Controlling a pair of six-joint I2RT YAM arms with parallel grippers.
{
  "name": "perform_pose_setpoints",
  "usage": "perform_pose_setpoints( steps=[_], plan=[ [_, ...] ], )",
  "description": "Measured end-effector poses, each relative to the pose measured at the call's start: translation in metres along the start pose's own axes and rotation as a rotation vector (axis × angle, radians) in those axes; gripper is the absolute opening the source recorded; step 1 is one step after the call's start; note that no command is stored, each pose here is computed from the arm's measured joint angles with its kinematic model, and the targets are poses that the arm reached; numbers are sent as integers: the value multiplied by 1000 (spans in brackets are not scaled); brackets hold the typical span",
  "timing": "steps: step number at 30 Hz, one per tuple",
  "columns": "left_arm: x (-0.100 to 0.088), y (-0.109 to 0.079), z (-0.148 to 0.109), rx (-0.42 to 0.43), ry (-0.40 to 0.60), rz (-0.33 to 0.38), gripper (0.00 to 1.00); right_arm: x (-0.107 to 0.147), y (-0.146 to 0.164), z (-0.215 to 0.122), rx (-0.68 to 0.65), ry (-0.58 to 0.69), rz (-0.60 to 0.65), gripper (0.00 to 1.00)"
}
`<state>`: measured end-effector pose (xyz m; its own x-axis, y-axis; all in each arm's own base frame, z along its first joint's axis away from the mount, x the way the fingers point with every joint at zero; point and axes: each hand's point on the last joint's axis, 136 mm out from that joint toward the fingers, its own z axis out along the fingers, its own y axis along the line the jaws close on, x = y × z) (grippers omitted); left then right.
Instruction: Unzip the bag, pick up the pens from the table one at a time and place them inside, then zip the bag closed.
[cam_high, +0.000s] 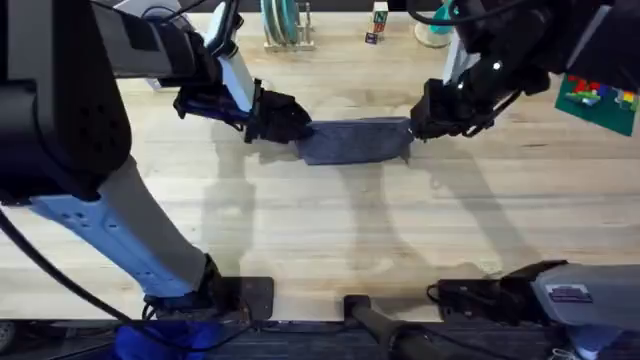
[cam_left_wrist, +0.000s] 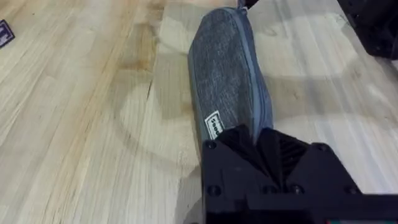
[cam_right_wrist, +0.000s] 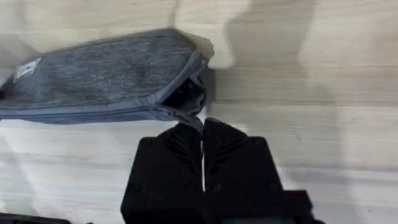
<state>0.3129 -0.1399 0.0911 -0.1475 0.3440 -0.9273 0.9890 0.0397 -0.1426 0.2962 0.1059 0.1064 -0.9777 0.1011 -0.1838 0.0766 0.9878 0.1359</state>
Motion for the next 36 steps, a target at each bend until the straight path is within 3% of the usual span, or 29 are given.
perform_pose_setpoints(
  steps=[22,29,36],
  plan=[
    [-1,-1,2,5,-4,3,41,12,-40,25,-112,56,128,35],
    [-1,0,1,2,-3,5,42,27,-76,40,-44,87,189,34],
    [-1,0,1,2,-3,-2,42,30,-81,45,-40,84,179,35]
  ],
)
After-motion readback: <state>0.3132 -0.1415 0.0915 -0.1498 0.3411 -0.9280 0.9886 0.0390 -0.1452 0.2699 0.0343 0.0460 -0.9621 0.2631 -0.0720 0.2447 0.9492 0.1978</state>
